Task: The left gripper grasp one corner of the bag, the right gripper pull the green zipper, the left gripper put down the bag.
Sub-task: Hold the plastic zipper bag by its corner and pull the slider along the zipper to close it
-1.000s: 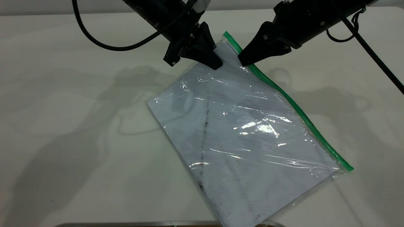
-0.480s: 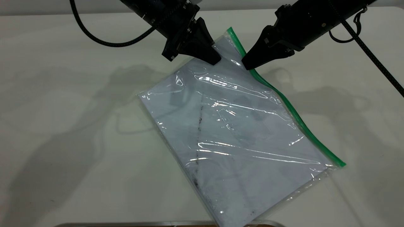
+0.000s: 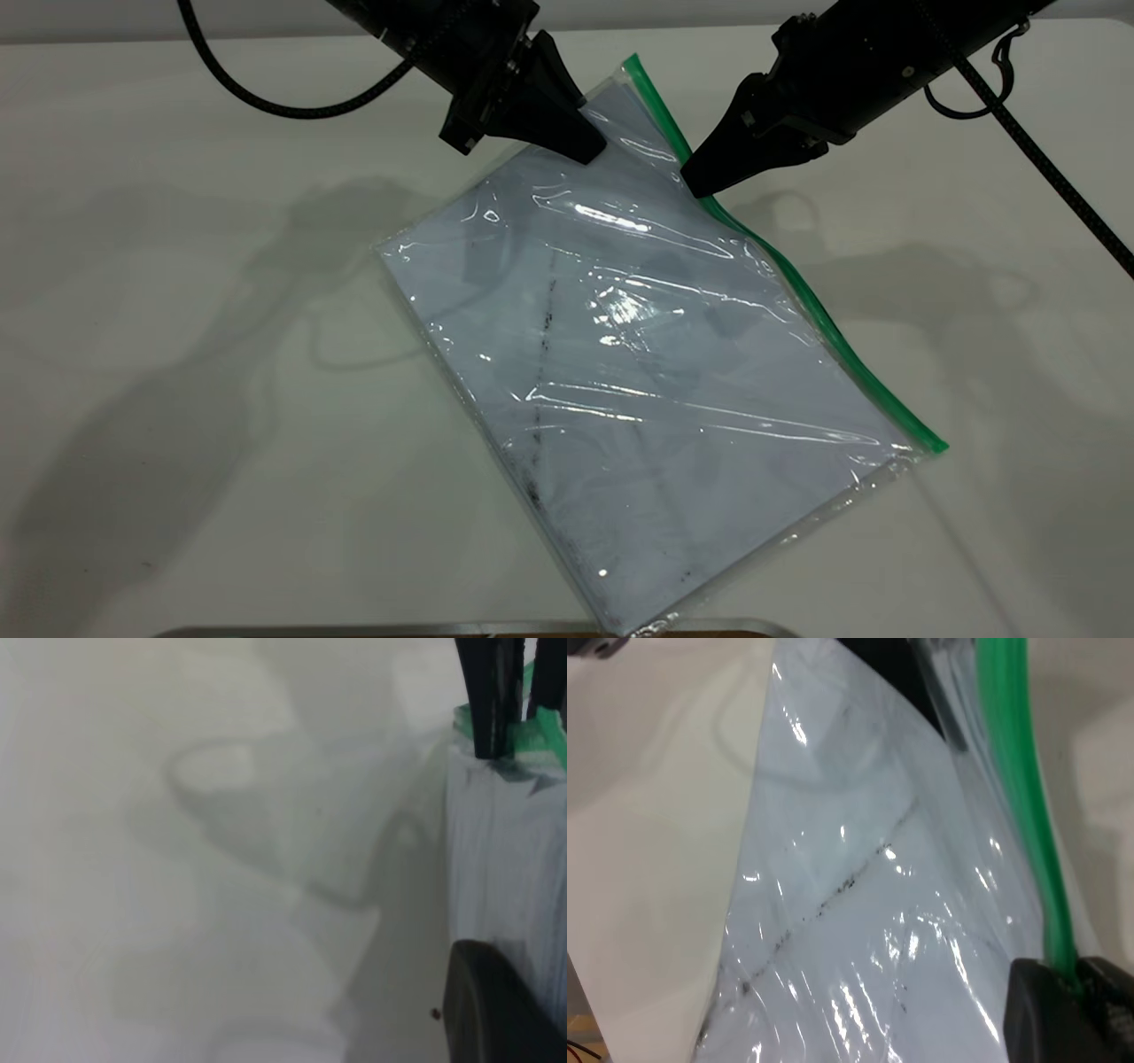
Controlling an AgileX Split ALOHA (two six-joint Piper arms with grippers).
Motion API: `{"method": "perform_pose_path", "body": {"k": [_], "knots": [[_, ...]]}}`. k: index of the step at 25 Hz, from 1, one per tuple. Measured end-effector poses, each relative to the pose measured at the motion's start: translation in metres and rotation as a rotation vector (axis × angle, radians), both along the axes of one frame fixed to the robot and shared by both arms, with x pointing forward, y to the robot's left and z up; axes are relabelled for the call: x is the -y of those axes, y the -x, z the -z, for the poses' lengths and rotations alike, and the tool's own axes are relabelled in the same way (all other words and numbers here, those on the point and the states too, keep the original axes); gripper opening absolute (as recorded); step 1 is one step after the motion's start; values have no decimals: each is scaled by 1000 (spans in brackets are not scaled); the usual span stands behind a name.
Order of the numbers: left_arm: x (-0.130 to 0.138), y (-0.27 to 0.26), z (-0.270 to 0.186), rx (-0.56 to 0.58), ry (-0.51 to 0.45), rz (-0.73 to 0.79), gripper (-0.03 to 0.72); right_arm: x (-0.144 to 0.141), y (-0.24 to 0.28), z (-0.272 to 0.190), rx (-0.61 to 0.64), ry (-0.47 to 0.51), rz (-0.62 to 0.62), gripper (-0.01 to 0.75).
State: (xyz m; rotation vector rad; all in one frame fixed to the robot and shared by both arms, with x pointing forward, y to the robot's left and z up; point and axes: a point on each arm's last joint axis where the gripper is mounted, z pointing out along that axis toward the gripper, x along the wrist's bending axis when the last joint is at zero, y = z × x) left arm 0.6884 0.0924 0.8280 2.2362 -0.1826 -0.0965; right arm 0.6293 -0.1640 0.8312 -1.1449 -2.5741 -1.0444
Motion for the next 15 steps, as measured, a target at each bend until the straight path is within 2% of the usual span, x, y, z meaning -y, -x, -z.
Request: {"method": "perform_pose_path", "body": {"k": [5, 10, 15], "knots": [[-10, -5, -2, -8, 17, -29, 53, 2, 0, 1, 11, 24, -8, 79], [-21, -12, -7, 10, 21, -72, 53, 7, 1, 6, 17, 95, -29, 78], [-22, -14, -10, 18, 26, -84, 53, 7, 2, 7, 11, 103, -23, 78]]}}
